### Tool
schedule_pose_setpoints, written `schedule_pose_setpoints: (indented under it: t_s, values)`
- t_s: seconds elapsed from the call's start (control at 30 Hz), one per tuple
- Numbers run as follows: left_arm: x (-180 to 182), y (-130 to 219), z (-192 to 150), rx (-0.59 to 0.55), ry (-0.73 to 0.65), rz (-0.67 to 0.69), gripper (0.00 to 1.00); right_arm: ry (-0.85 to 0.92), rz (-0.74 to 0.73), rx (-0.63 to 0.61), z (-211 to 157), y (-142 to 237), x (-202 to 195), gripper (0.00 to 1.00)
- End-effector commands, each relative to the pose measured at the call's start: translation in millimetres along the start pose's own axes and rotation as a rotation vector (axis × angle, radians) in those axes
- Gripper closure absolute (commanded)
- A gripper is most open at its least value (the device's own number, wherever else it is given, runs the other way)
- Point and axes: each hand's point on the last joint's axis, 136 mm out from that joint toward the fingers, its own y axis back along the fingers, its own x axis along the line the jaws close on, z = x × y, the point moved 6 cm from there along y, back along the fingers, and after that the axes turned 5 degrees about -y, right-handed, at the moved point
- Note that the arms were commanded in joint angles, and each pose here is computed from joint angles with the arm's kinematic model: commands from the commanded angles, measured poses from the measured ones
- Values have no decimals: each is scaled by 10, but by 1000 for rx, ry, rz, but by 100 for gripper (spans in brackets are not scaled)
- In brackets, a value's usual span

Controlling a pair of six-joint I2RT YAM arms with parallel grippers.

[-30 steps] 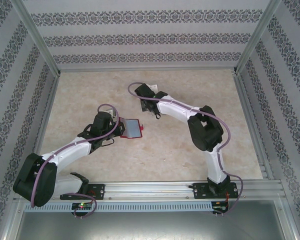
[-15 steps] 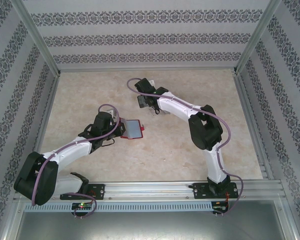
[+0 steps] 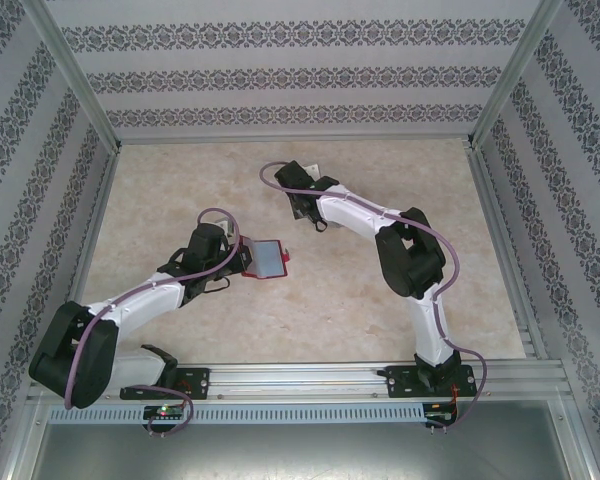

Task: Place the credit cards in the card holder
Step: Pick up the credit card from the storage box.

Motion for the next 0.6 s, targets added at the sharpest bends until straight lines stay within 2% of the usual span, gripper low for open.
schedule_pose_setpoints:
  t_s: [0.0,0.57]
  values:
    - [5,-10,67,-29,21,-15,100,-4,-69,-45,124,178,-188,19]
    - [3,-43,60,-6,25,-12,100,75,-87,-71,158,284,-241,38]
